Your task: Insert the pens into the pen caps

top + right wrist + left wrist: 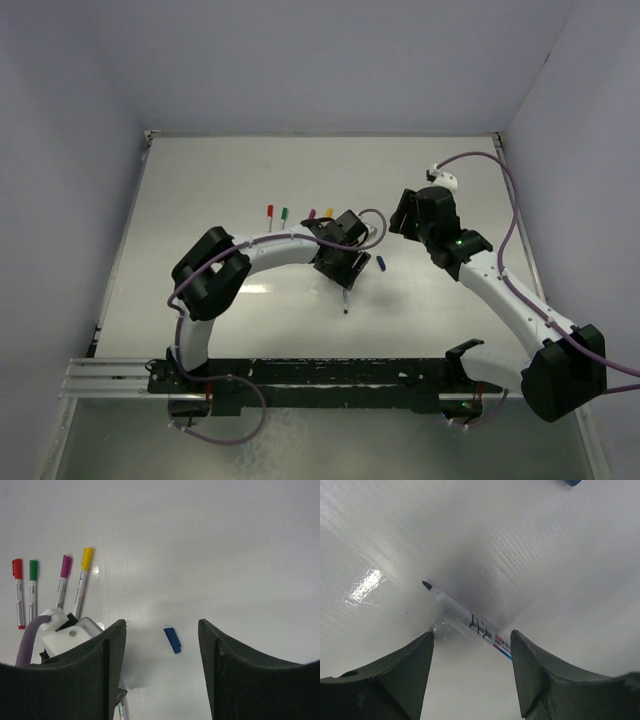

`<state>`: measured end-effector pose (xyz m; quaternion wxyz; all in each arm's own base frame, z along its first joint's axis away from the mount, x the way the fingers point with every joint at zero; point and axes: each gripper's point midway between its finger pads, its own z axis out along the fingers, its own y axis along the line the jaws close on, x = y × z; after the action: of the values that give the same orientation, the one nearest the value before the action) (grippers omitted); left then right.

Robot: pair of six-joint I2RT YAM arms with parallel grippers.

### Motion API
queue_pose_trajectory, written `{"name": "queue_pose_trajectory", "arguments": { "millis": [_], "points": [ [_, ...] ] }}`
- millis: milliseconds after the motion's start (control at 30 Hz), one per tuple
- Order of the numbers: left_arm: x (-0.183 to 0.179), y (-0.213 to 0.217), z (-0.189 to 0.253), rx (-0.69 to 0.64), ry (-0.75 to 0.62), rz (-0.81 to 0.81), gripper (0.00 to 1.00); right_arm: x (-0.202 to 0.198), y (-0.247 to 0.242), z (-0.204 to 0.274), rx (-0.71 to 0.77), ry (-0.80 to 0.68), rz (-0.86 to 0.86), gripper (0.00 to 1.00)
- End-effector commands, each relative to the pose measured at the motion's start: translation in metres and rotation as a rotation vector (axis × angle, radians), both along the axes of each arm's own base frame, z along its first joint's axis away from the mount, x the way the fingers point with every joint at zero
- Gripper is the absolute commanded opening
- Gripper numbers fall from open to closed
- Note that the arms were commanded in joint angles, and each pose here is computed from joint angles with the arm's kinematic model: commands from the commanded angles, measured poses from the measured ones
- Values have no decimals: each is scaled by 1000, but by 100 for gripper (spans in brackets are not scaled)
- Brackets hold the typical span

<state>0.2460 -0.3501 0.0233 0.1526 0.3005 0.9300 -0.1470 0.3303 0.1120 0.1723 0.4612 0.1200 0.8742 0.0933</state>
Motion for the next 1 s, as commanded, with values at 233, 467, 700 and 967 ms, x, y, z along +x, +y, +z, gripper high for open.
{"name": "queue_pose_trajectory", "arguments": {
  "millis": [233, 467, 700, 967],
  "points": [
    [-2, 58, -34, 286, -77, 3, 29, 10, 4, 8, 38, -42, -10, 61],
    [-8, 69, -37, 281, -94, 22, 22, 14, 8, 1, 41, -20, -3, 61],
    [-14, 64, -33, 238, -65, 47, 34, 12, 7, -14, 25, 34, -7, 61],
    [-25, 75, -25, 237, -53, 55, 37, 2, 8, -33, 23, 86, 6, 60]
  ]
}}
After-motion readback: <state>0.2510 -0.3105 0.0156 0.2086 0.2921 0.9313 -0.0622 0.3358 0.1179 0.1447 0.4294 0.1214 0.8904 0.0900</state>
